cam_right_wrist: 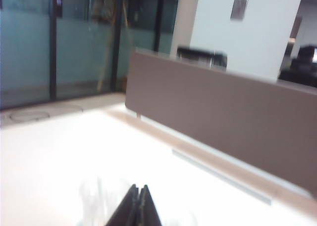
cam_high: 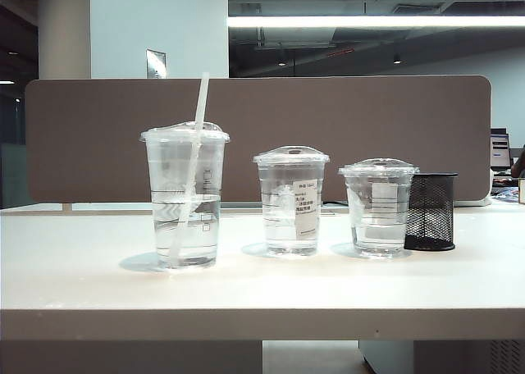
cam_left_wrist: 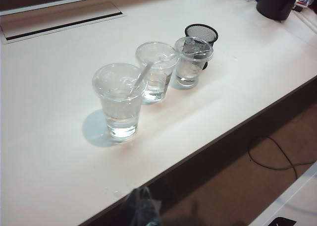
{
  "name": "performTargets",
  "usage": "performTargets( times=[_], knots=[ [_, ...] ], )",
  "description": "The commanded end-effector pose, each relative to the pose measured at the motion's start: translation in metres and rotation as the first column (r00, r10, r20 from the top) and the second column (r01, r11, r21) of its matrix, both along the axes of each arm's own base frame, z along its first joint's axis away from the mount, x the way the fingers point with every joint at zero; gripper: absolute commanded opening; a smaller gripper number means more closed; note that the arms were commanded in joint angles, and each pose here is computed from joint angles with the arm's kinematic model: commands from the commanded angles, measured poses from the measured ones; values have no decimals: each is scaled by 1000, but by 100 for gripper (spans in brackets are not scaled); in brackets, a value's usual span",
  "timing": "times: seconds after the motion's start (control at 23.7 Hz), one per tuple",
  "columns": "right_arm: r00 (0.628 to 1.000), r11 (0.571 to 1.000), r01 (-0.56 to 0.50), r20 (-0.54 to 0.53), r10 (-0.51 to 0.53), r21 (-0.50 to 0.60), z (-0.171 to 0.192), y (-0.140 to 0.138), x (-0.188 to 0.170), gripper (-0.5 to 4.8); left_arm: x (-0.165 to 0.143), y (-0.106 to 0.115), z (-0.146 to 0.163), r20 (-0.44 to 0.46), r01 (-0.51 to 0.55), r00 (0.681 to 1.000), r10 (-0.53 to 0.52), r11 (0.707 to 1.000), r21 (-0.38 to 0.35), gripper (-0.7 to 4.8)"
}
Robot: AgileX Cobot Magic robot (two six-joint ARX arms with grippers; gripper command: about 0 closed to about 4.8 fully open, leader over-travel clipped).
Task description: Pick up the straw and insert it into the large coffee cup.
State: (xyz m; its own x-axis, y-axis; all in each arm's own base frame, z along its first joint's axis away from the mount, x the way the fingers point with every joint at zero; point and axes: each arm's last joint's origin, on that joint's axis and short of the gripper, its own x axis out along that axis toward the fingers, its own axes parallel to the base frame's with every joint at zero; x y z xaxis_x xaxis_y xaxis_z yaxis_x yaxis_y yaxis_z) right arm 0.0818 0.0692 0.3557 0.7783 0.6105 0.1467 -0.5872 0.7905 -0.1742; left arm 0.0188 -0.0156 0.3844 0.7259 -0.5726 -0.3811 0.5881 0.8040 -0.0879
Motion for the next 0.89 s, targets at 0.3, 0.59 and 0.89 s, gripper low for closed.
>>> performTargets(
  times=[0.3, 0.59, 0.89],
  knots=[
    [999, 996, 41, -27, -39, 81, -112, -23, -24, -7, 0, 0, 1, 6, -5, 1000, 5, 1000, -9, -3],
    [993, 1000, 25, -117, -23, 11, -158, -12, -13, -7, 1, 0, 1, 4, -7, 1000, 7, 1000, -8, -3],
    [981, 998, 8, -193, -19, -58, -196, -7, -7, -6, 4, -2, -5, -18, -6, 1000, 6, 1000, 2, -3]
  ],
)
